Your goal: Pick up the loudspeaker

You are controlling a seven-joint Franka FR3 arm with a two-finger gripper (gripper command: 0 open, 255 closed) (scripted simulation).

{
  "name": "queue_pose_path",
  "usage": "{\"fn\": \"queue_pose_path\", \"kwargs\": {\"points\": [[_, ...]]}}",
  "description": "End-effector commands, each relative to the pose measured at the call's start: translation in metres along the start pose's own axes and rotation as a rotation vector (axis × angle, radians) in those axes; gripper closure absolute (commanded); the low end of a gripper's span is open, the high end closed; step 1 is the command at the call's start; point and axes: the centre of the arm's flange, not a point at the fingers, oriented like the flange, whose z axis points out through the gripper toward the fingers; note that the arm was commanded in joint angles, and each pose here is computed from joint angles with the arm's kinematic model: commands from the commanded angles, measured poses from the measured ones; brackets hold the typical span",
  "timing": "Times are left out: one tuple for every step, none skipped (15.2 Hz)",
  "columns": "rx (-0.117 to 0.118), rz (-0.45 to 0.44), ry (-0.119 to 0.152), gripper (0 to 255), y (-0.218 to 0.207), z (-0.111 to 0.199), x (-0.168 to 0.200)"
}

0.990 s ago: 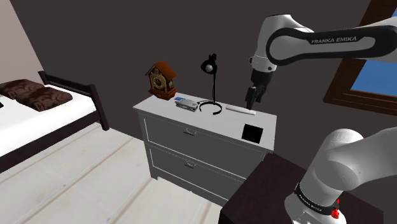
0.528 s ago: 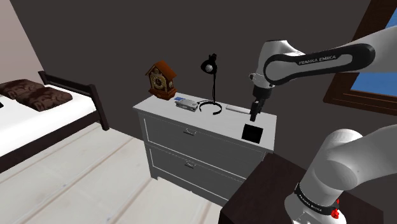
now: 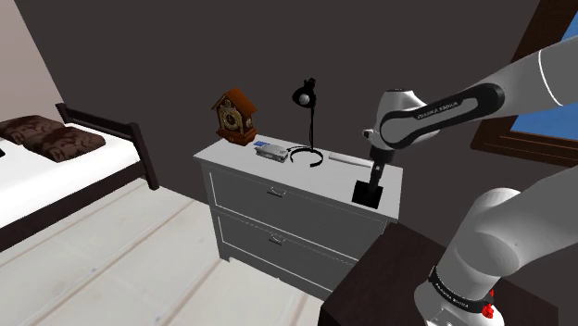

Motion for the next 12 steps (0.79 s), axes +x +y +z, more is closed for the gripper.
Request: {"fn": "queue_pose_path", "kwargs": {"points": [[0.000, -0.011, -0.001, 0, 0.005, 0.013, 0.002], [0.000, -0.011, -0.001, 0, 0.006, 0.019, 0.002], [0.000, -0.011, -0.001, 0, 0.006, 0.024, 0.002], [0.000, -0.011, -0.001, 0, 0.006, 0.029, 0.002], [0.000, -0.011, -0.001, 0, 0.006, 0.034, 0.002], [0.000, -0.011, -0.001, 0, 0.006, 0.040, 0.002], [0.000, -0.011, -0.001, 0, 0.006, 0.048, 0.002], [0.000, -0.011, -0.001, 0, 0.006, 0.048, 0.002], [0.000, -0.011, -0.001, 0, 0.006, 0.048, 0.002], [0.000, -0.012, -0.001, 255, 0.007, 0.048, 0.002], [0.000, -0.012, -0.001, 255, 0.007, 0.048, 0.002], [0.000, -0.012, -0.001, 255, 0.007, 0.048, 0.002]]}}
